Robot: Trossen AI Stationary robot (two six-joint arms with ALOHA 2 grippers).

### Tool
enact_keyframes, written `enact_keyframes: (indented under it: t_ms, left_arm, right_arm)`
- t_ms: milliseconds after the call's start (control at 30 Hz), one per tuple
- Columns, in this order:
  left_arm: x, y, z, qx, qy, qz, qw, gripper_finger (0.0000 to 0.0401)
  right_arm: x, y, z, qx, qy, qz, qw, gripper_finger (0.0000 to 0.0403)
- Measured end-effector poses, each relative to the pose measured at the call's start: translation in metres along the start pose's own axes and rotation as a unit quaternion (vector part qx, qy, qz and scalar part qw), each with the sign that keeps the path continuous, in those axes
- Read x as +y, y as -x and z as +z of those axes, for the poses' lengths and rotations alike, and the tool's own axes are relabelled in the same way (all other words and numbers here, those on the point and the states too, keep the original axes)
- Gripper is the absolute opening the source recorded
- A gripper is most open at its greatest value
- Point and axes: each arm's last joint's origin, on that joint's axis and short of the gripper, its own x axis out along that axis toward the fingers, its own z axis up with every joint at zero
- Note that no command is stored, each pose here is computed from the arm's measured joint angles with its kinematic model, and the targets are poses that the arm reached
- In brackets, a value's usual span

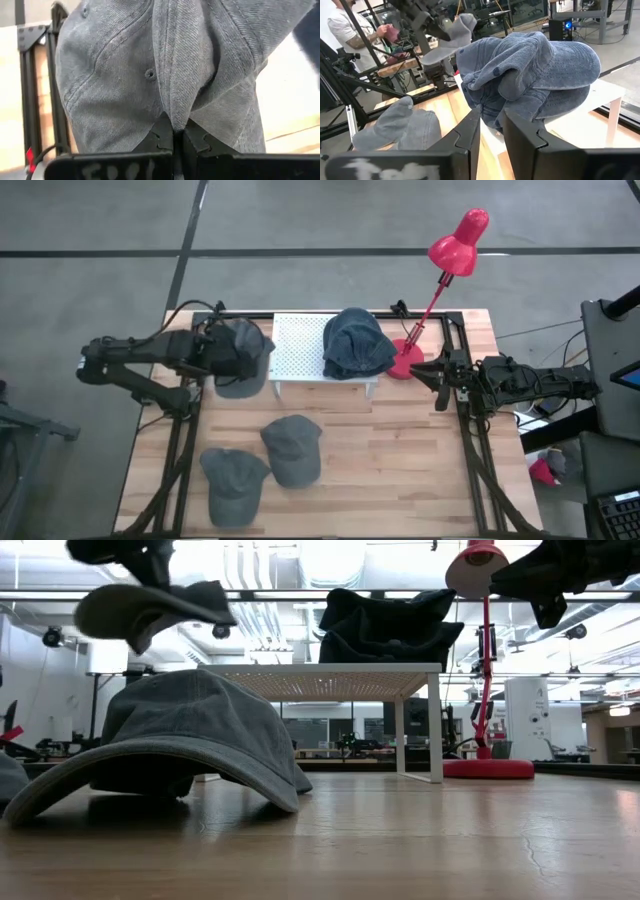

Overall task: Pick & Place hat
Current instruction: Put the gray cap on the shelf

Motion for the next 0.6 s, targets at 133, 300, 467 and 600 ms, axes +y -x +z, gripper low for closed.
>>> enact_keyframes:
  t_ms: [133,300,467,600]
  left_arm:
    - [-0.019,0.006,0.012,-0.011,-0.024,-0.007,1.0,0.0002]
    - [-0.047,0.003,0.029,-0.019,-0.048,0.002,0.999,0.0002]
    - [-0.068,-0.009,0.046,-0.026,-0.056,0.027,0.998,0.0005]
    - [-0.079,-0.022,0.059,-0.027,-0.06,0.046,0.997,0.0006]
  right_arm:
    - [0.0,0.0,0.0,0.0,0.001,0.0,1.0,0.0069]
    - [0.0,0.0,0.0,0.0,0.002,0.0,1.0,0.0071]
    - [0.0,0.0,0.0,0.0,0.002,0.0,1.0,0.008]
    - [0.0,0.0,0.0,0.0,0.002,0.0,1.0,0.0086]
